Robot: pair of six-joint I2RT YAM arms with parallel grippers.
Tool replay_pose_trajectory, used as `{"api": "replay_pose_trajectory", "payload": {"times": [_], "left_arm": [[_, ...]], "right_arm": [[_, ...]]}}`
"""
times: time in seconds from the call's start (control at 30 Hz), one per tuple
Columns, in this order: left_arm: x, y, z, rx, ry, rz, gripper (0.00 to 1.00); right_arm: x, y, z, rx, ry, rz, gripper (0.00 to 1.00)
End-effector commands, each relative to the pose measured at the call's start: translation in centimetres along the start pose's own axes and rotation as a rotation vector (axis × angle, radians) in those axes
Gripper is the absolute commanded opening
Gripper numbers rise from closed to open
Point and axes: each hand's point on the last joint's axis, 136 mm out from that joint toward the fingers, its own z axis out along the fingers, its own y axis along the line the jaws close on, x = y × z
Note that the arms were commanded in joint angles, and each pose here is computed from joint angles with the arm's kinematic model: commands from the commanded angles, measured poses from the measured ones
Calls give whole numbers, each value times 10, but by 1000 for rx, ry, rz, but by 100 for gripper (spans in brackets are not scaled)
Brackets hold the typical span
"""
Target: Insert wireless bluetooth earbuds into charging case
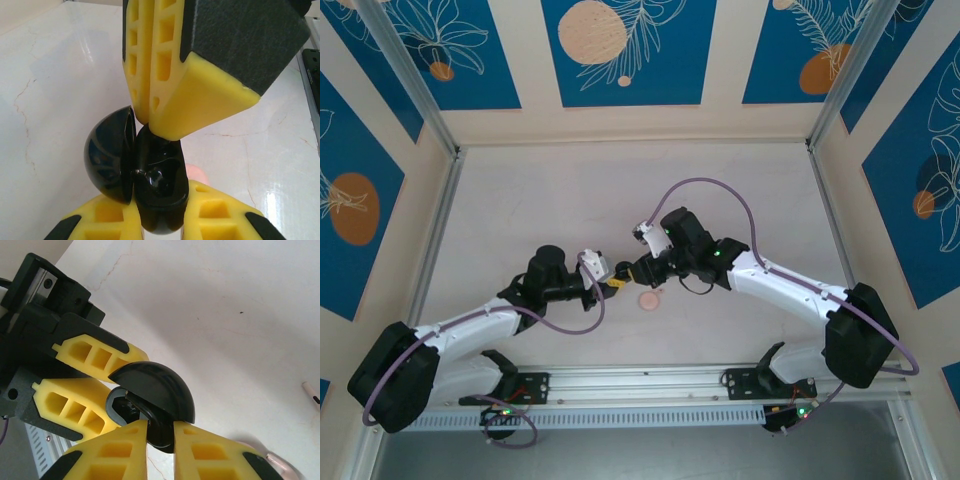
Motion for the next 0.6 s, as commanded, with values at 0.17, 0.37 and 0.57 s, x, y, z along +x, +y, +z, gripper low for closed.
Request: {"api": "replay_pose_trajectory", "payload": {"times": [0.17,0.37,0.57], "left_arm": [[-15,-2,1,11,-16,45,14],[-9,1,2,-3,14,35,14],[-2,5,2,-30,46,19,14]], "right_arm": [[-3,-1,-15,42,-41,-48,16],[4,-5,-21,64,-24,-67,16],[20,-28,-30,133,35,-46,16]]}}
